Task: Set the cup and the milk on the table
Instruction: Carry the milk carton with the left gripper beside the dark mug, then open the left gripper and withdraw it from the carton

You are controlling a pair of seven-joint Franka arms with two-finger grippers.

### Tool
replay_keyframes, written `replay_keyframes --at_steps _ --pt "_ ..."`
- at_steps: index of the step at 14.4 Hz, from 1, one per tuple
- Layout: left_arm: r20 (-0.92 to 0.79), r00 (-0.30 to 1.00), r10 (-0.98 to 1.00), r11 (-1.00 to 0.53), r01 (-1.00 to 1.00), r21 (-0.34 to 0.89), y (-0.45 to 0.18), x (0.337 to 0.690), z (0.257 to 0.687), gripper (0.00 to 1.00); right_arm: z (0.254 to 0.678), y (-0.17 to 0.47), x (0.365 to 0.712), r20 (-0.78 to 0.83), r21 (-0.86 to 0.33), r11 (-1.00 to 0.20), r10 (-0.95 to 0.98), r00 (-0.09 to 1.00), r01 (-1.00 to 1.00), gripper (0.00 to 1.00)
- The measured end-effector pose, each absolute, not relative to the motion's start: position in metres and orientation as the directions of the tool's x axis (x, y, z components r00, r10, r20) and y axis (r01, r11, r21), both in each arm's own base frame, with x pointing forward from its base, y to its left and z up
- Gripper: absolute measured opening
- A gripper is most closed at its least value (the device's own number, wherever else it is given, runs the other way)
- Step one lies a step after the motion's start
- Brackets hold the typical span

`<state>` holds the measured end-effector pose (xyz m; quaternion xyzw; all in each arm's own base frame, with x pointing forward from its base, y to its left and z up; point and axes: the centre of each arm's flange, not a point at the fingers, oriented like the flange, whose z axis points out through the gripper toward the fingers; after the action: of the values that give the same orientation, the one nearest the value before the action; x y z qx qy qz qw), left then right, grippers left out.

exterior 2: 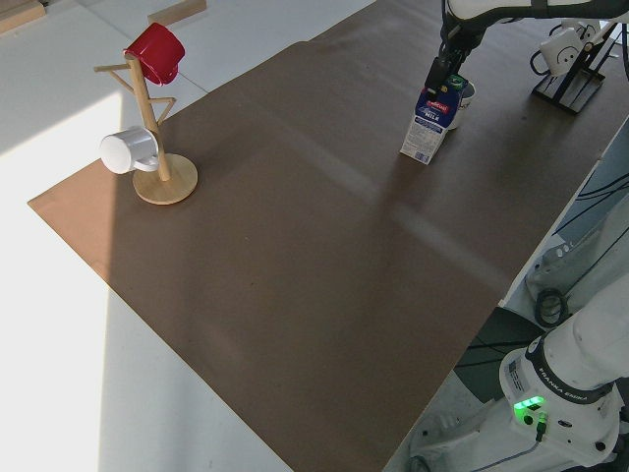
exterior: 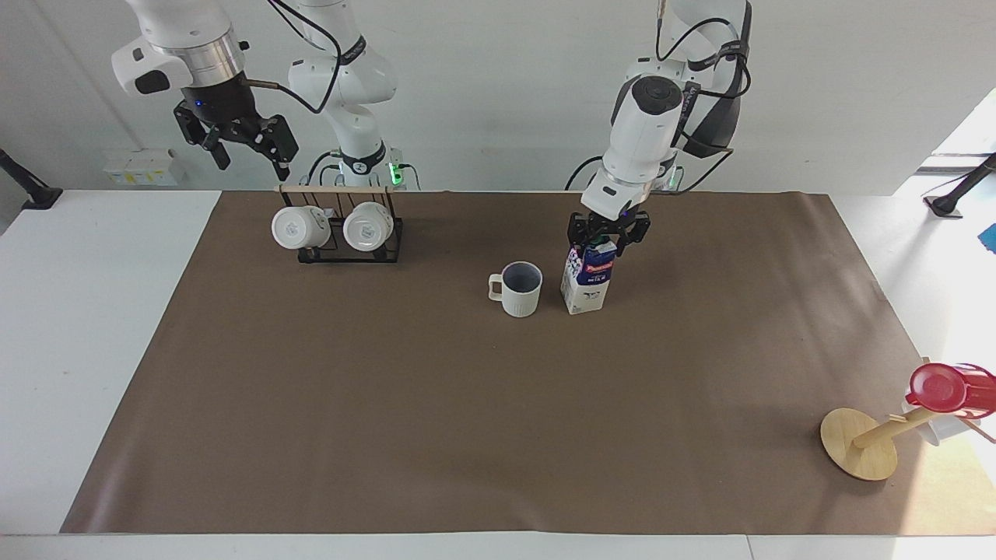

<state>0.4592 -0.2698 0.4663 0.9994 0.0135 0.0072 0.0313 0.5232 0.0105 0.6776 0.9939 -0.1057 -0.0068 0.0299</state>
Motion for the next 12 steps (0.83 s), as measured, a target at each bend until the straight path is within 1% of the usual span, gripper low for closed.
replay_keyframes --at_steps 2,5,9,12 --pt "0.002 1.0 0.02 -0.998 0.02 0.057 -0.262 0.464 0.497 1.0 0.678 0.011 0.523 -0.007 0.061 -0.976 -0.211 0.978 -0.21 1.0" --pt "-0.013 1.0 -0.002 -0.999 -0.002 0.048 -0.228 0.477 0.545 1.0 0.678 0.011 0.523 -0.007 0.061 -0.976 -0.211 0.978 -0.21 1.0" --pt "-0.031 0.999 -0.029 -0.999 -0.028 0.043 -0.152 0.496 0.589 1.0 0.678 0.011 0.523 -0.007 0.061 -0.976 -0.211 0.978 -0.21 1.0" --pt "-0.035 0.999 -0.021 -0.999 -0.019 0.044 -0.106 0.5 0.622 1.0 0.678 0.011 0.523 -0.007 0.061 -0.976 -0.211 0.978 -0.21 1.0"
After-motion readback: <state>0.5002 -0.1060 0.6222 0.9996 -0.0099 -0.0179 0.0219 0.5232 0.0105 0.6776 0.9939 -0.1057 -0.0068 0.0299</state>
